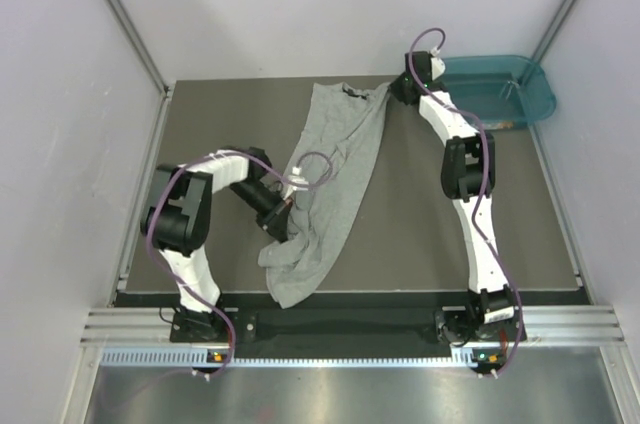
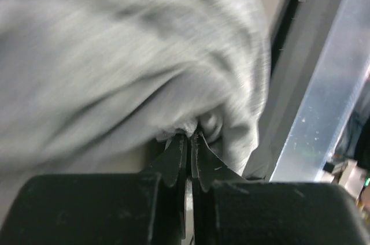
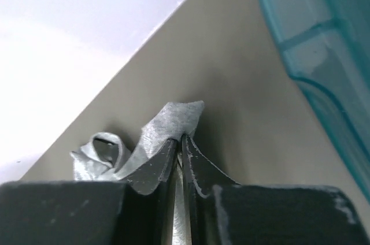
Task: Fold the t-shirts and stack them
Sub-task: Fold the tshirt
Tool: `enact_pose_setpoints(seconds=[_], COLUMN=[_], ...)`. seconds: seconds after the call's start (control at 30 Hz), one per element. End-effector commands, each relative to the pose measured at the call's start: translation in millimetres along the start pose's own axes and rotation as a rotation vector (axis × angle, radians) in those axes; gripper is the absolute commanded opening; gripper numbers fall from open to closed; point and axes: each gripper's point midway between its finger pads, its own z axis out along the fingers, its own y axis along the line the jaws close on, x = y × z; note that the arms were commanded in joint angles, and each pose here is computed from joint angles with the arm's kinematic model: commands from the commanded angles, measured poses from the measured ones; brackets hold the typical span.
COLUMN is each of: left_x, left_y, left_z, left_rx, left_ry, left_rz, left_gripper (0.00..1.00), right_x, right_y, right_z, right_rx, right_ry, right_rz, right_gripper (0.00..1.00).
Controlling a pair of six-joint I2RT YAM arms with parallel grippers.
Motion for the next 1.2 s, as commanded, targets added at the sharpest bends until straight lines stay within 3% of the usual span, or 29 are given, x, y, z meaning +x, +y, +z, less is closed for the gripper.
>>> enact_pose_setpoints(seconds=[0.0,0.13,0.17,0.33,0.43,0.47,0.53,0.6,0.7,0.77,0.8,0.87,0.9,0.93,1.0,1.03,1.07,1.17], left_x=[10.3,63.5,68.7,84.0,81.9,82.8,75.3,73.3,72.3,74.7,73.3,71.0,68.3,65.2,59.6,57.5,53.1,49.5], left_y=[13.4,21.5,19.5,20.9,20.3,18.5,21.1,19.6,21.5,24.3,24.3,28.1,28.4,30.6,26.5,22.3,17.0,0.7], left_z=[-41.4,-40.7,-36.9,-34.0,-40.2,-45.3,-60.3,-71.5,-88.6,-96.6,-102.3,-113.8,-120.6,-128.8,-137.2,-138.8,-139.4,-145.3], left_rx=[-0.115,-0.202,-0.194,-0.220,-0.228,-0.222,-0.236,-0.254,-0.307,-0.340,-0.363,-0.395,-0.419,-0.439,-0.456,-0.455,-0.443,-0.506], left_ry=[-0.007,0.132,0.139,0.171,0.153,0.145,0.089,0.062,0.009,-0.019,-0.043,-0.094,-0.123,-0.163,-0.206,-0.215,-0.236,-0.264], left_rz=[-0.128,-0.268,-0.273,-0.295,-0.298,-0.319,-0.335,-0.358,-0.384,-0.404,-0.400,-0.403,-0.391,-0.389,-0.355,-0.337,-0.309,-0.162], left_gripper=[0.00,0.00,0.00,0.06,0.23,0.34,0.41,0.42,0.43,0.43,0.43,0.43,0.43,0.44,0.44,0.44,0.45,0.48], right_x=[-13.0,-9.4,-8.6,-1.0,1.2,6.6,5.6,9.4,30.3,55.4,64.0,99.2,114.8,142.7,178.8,206.2,226.3,273.4], right_y=[-1.5,-2.9,-3.3,-0.2,9.0,15.0,21.1,43.2,52.2,34.8,50.5,23.6,34.3,0.2,4.1,-28.0,-20.5,-43.4], right_z=[-3.1,-5.0,-5.5,-26.4,-52.5,-61.2,-84.6,-114.3,-158.2,-175.4,-202.6,-225.4,-258.3,-268.4,-319.1,-328.6,-360.3,-402.4], right_rx=[-0.007,0.000,0.000,0.019,0.011,0.005,0.006,-0.035,-0.038,-0.006,-0.054,-0.003,-0.044,0.018,-0.064,-0.025,-0.098,-0.130], right_ry=[-0.027,-0.017,-0.013,0.013,0.007,0.008,-0.002,-0.003,0.022,0.054,0.059,0.139,0.157,0.209,0.260,0.312,0.346,0.453], right_rz=[0.002,-0.006,-0.013,-0.064,-0.092,-0.123,-0.146,-0.172,-0.214,-0.239,-0.252,-0.299,-0.325,-0.347,-0.353,-0.341,-0.345,-0.371], right_gripper=[0.09,0.24,0.32,0.49,0.57,0.60,0.62,0.63,0.66,0.66,0.66,0.65,0.65,0.65,0.64,0.63,0.62,0.60])
